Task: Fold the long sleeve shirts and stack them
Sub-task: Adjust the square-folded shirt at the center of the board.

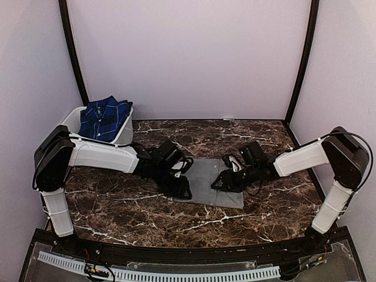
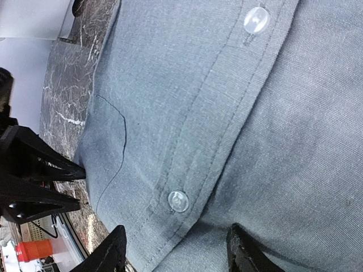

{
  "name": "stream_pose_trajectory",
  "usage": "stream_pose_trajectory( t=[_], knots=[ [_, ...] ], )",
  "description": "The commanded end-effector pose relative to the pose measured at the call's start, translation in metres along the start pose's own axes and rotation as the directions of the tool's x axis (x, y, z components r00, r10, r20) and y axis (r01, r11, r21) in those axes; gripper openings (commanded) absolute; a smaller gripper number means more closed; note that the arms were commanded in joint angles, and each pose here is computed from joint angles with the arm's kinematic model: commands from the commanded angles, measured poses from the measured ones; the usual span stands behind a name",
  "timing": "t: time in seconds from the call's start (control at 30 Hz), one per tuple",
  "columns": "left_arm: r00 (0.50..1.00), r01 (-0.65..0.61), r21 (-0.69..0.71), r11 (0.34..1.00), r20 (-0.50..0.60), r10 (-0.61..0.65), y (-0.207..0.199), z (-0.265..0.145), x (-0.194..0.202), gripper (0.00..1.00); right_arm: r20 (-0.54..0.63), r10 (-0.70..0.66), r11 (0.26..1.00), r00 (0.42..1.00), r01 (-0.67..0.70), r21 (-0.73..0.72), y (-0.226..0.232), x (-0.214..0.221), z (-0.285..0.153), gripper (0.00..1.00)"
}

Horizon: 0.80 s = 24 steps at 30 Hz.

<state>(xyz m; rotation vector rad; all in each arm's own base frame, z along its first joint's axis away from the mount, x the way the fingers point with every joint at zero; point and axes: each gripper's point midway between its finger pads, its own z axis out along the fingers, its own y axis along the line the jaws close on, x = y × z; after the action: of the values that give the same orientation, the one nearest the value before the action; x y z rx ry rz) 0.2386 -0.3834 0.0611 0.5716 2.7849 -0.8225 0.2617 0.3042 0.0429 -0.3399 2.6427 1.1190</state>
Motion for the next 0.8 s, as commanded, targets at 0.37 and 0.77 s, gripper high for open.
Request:
stream_pose_trajectory(
  t=[0.37, 0.77],
  knots=[
    [0.996, 0.019, -0.071, 0.997, -0.089, -0.025, 0.028, 0.01, 0.036, 0.33, 0.119, 0.024, 0.999, 0.993, -0.028, 0.03, -0.014, -0.026, -0.042, 0.55],
    [0.999, 0.002, -0.069, 0.998, -0.034, -0.004, 0.015, -0.013, 0.019, 0.33, 0.126, 0.139, 0.987, 0.982, -0.148, 0.066, -0.065, -0.009, -0.048, 0.47]
  ],
)
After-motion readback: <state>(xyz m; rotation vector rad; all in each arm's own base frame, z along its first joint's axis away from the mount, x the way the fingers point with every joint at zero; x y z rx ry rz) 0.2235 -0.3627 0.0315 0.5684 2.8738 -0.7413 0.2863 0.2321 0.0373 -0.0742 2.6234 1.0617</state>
